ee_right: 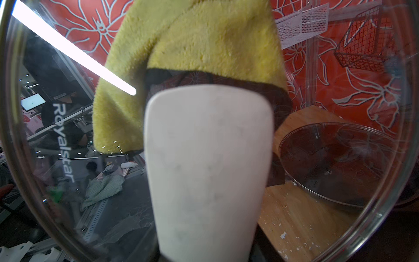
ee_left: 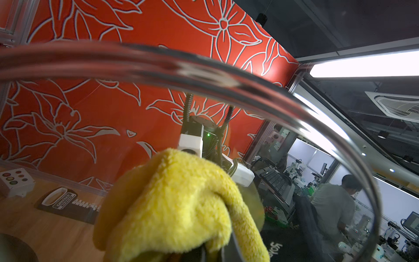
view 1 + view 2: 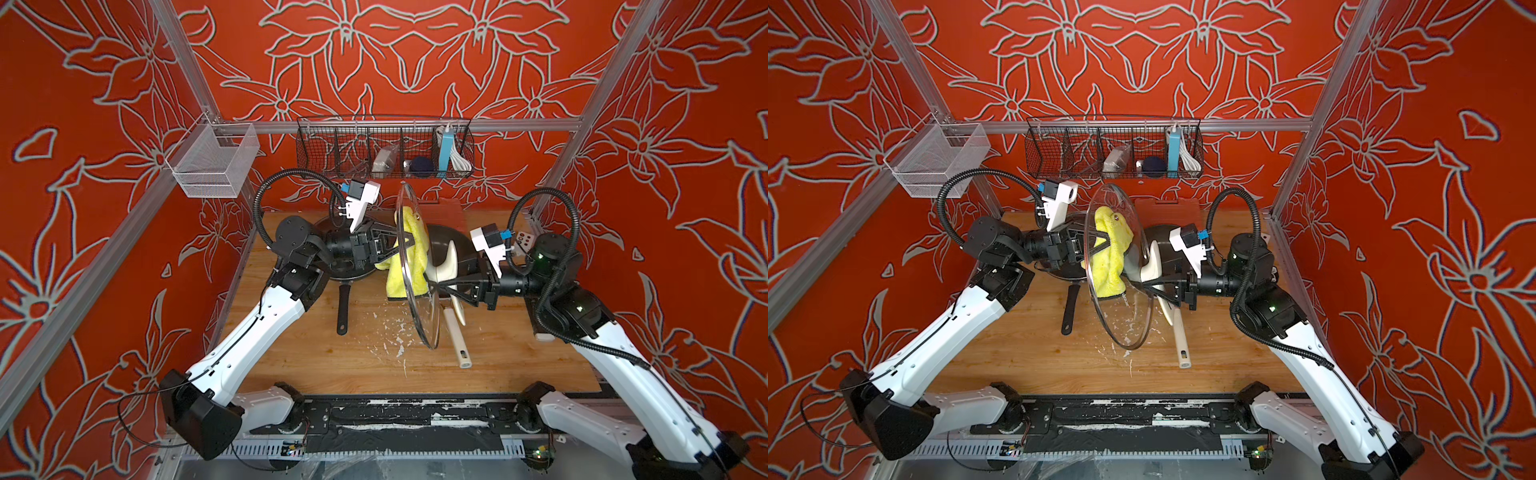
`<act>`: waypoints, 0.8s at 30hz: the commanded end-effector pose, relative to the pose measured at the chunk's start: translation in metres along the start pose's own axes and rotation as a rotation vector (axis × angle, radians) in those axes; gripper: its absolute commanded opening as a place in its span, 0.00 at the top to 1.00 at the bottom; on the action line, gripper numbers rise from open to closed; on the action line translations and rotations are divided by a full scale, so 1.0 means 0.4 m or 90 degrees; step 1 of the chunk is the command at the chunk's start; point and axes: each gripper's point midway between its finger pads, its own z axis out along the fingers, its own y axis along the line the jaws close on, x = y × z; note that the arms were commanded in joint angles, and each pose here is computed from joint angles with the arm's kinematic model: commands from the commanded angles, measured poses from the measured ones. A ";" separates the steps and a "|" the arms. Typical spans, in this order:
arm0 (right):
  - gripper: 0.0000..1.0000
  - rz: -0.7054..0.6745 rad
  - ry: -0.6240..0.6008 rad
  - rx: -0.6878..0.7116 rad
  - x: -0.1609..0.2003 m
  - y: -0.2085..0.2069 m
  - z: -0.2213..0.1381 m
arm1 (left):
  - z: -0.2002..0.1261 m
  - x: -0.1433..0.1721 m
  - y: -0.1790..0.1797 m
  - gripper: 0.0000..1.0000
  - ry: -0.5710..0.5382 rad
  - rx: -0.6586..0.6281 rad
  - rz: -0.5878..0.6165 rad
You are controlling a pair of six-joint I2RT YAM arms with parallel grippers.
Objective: Wipe the pot lid with a cloth
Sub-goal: Wipe the pot lid.
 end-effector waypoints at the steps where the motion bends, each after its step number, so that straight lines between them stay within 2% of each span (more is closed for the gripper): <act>1: 1.00 -0.108 -0.033 -0.107 -0.059 0.100 -0.005 | 0.031 -0.003 -0.049 1.00 0.010 0.050 0.050; 9: 1.00 -0.112 -0.025 -0.167 -0.055 0.133 -0.005 | 0.064 0.010 -0.057 1.00 0.045 0.086 0.048; 16: 1.00 -0.152 -0.044 -0.135 -0.065 0.162 -0.034 | 0.056 0.053 -0.009 1.00 0.071 0.029 0.057; 24: 1.00 -0.184 -0.076 -0.162 -0.104 0.229 -0.068 | 0.055 0.078 0.049 1.00 0.079 -0.012 0.046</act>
